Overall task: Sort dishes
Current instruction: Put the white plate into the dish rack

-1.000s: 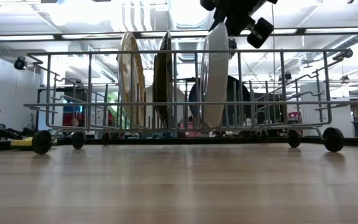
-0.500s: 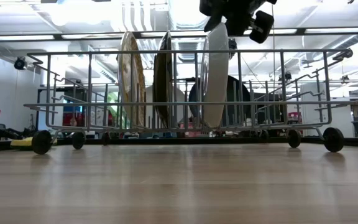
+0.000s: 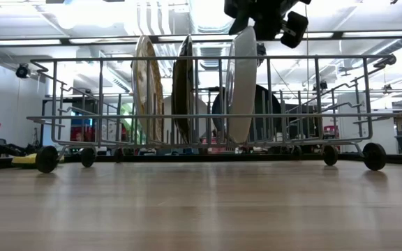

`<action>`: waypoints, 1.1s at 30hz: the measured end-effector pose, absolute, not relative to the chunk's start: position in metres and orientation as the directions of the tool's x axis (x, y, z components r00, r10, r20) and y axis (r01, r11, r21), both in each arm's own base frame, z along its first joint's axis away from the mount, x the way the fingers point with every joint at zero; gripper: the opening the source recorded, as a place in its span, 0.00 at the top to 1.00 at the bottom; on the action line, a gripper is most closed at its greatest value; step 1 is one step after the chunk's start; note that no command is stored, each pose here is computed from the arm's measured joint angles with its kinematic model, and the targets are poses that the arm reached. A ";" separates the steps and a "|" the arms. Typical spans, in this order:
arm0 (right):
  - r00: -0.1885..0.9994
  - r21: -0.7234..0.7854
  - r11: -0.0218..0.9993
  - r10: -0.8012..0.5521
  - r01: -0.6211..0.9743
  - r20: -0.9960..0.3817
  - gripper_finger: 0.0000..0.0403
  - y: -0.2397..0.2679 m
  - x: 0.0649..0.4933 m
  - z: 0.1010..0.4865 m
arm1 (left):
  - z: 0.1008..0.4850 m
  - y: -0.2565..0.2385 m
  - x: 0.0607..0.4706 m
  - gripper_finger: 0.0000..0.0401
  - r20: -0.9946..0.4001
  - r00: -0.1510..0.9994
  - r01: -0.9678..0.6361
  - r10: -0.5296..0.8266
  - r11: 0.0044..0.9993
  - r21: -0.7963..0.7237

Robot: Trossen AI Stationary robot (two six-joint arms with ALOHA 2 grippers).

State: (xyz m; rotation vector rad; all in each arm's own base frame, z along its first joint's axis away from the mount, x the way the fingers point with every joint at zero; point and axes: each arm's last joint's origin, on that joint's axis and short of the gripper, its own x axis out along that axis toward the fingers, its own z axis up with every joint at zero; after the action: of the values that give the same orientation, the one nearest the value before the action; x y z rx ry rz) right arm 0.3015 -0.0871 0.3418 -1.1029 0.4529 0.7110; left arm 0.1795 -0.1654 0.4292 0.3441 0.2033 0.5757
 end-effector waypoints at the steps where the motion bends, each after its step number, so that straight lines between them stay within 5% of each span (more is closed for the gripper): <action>1: 0.697 -0.643 0.269 0.292 -0.717 -0.655 0.70 -0.087 0.301 0.342 | 0.429 -0.165 0.179 0.41 -0.092 0.821 -0.496 0.563 0.784 0.372; 20: 0.696 -0.642 0.269 0.289 -0.718 -0.658 0.80 -0.083 0.289 0.351 | 0.429 -0.165 0.179 0.41 -0.092 0.821 -0.496 0.563 0.784 0.372; 33: 0.706 -0.655 0.265 0.269 -0.708 -0.655 0.79 -0.080 0.278 0.360 | 0.429 -0.165 0.179 0.41 -0.092 0.821 -0.496 0.563 0.784 0.372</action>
State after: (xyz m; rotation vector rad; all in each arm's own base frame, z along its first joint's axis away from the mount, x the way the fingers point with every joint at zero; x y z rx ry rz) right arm 0.2778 -0.0796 0.3605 -1.1199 0.4620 0.6920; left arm 0.1795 -0.1654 0.4292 0.3434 0.2031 0.5758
